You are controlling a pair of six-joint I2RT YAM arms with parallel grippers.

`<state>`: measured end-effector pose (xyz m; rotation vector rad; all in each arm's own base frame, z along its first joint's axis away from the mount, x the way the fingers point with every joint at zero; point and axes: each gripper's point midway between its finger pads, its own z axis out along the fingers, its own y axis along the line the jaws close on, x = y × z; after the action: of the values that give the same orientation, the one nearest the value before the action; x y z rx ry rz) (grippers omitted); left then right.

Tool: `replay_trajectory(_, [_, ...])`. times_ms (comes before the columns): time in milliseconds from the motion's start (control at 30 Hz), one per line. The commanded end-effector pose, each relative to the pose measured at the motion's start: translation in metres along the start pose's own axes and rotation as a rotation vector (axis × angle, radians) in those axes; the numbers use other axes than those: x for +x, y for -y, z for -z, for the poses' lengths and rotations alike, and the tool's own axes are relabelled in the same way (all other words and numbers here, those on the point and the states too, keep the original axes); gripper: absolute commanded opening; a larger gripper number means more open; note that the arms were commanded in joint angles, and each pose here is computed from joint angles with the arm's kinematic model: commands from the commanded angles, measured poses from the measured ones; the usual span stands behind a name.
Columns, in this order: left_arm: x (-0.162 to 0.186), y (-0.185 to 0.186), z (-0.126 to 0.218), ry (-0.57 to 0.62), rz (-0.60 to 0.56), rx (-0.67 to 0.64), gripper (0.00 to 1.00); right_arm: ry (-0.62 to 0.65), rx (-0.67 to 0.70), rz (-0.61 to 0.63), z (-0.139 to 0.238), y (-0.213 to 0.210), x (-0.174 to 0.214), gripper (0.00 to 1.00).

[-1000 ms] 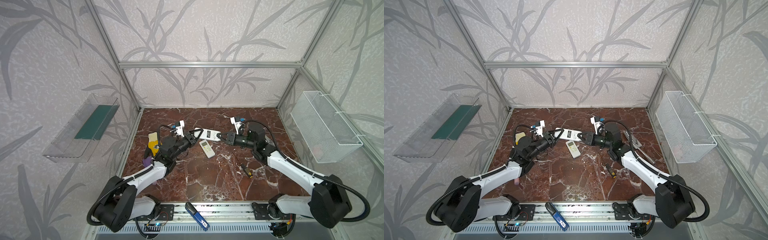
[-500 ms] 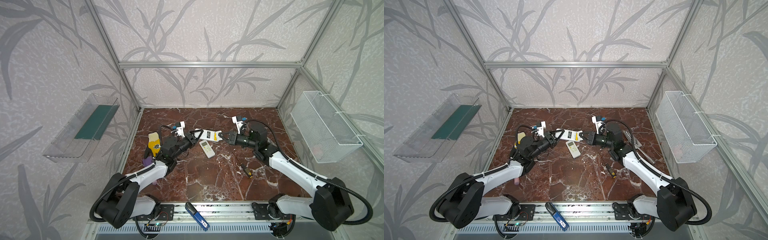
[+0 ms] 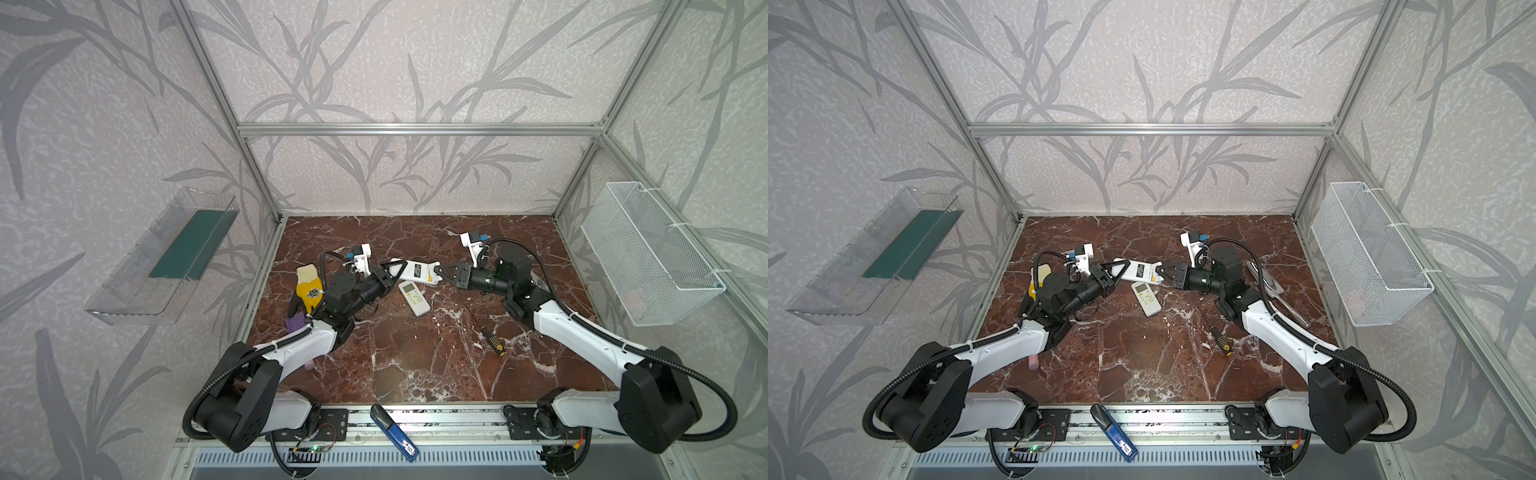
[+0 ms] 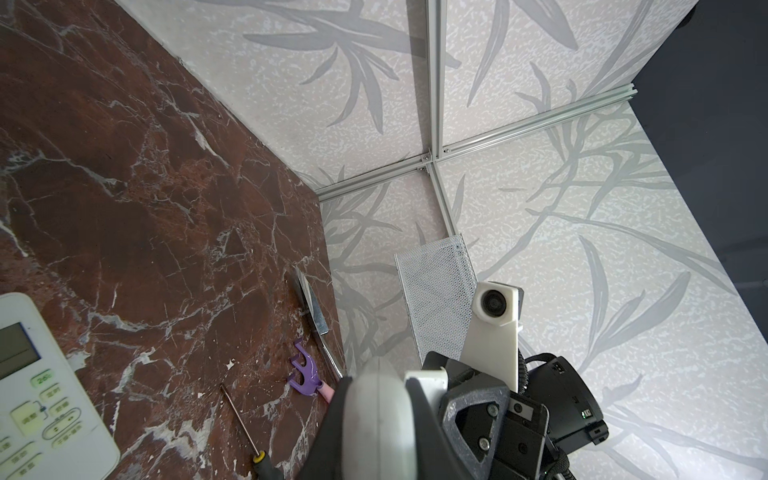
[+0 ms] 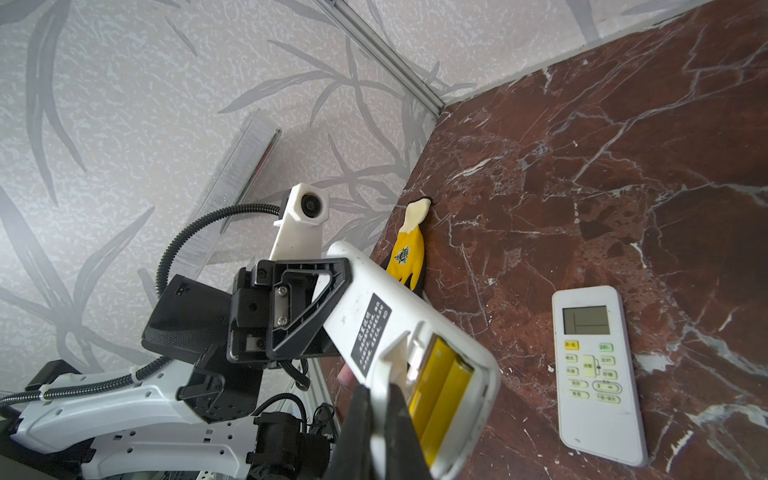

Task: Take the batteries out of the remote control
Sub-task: 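Move the right gripper with the battery cover away and lower it to the table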

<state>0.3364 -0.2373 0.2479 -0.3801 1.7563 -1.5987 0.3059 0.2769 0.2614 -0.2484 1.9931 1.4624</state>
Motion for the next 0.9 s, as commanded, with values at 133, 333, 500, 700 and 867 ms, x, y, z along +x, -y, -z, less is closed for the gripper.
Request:
replay_trajectory(133, [-0.011, -0.013, 0.007, 0.033, -0.045, -0.056, 0.0, 0.087, 0.048, 0.105, 0.023, -0.009, -0.035, 0.0])
replay_trajectory(333, [-0.007, -0.029, 0.013, 0.011, -0.083, -0.13, 0.0, 0.085, 0.381, 0.181, 0.046, 0.049, -0.042, 0.0])
replay_trajectory(500, [-0.001, -0.036, 0.019, -0.008, -0.107, -0.166, 0.0, 0.029, 0.72, 0.225, 0.064, 0.122, -0.031, 0.0])
replay_trajectory(700, [0.002, -0.045, 0.028, -0.012, -0.124, -0.215, 0.0, -0.035, 0.923, 0.204, 0.068, 0.184, -0.014, 0.0])
replay_trajectory(867, [0.003, -0.047, 0.032, -0.008, -0.129, -0.227, 0.0, -0.049, 1.024, 0.172, 0.069, 0.217, -0.007, 0.0])
